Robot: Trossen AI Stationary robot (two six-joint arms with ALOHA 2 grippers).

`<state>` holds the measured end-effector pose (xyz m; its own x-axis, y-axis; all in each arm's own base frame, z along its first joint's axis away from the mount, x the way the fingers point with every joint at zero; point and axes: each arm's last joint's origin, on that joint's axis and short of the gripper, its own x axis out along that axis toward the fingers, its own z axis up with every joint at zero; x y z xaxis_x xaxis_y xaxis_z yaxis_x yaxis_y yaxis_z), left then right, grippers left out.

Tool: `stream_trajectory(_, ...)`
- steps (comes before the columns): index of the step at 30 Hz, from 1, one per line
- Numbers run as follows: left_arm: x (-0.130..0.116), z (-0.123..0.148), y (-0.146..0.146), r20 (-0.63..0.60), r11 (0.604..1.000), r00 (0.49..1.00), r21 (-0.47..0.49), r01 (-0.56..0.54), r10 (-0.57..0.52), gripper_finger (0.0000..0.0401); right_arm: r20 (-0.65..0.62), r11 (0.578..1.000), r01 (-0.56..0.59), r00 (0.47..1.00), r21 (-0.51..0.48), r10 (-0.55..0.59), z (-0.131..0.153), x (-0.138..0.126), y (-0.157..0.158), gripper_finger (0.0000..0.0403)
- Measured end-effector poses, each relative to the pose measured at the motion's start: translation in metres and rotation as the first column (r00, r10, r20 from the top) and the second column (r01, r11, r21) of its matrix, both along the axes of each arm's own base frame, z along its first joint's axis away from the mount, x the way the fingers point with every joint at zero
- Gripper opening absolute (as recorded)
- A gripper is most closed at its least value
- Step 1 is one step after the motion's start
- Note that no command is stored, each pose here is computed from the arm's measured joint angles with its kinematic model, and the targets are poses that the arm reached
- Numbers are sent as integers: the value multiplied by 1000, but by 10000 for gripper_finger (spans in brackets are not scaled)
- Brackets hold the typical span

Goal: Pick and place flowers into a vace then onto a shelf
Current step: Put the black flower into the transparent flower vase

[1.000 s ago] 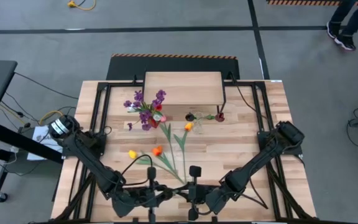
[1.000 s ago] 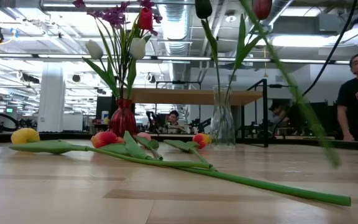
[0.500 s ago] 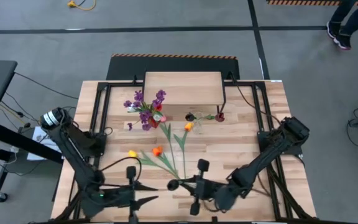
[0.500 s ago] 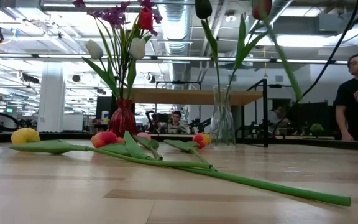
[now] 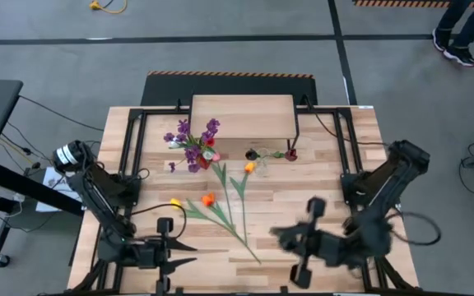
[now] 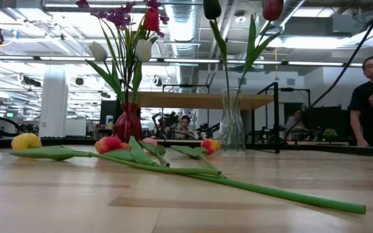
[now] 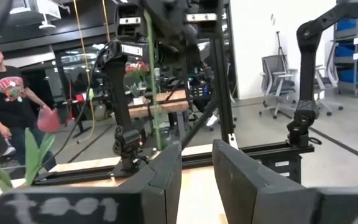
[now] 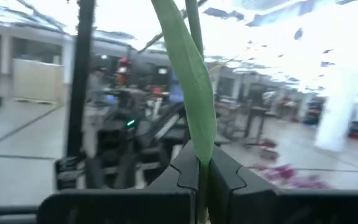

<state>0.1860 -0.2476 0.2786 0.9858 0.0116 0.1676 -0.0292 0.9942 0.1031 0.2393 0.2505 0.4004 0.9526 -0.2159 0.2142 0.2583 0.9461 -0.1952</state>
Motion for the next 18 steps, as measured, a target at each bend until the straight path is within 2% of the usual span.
stream_trajectory(5, -15, 8, 17, 1, 1000, 1000, 3, -12, 12, 83, 92, 998, 59, 994, 17, -60, 41, -25, -31, 0)
stream_trajectory(9, -31, 18, 30, -76, 996, 995, 67, -60, 65, 83, 149, 995, 82, 985, 53, -89, 70, -49, -60, 0)
stream_trajectory(11, -40, 23, 39, -110, 996, 992, 66, -52, 59, 83, 171, 993, 86, 980, 76, -98, 83, -62, -75, 1)
stream_trajectory(14, -53, 32, 57, -156, 999, 988, 40, 21, -15, 83, 177, 993, 84, 979, 81, -97, 97, -80, -97, 2)
stream_trajectory(18, -69, 44, 87, -208, 983, 961, -9, 184, -181, 83, 142, 998, 50, 989, 26, -53, 103, -95, -119, 1)
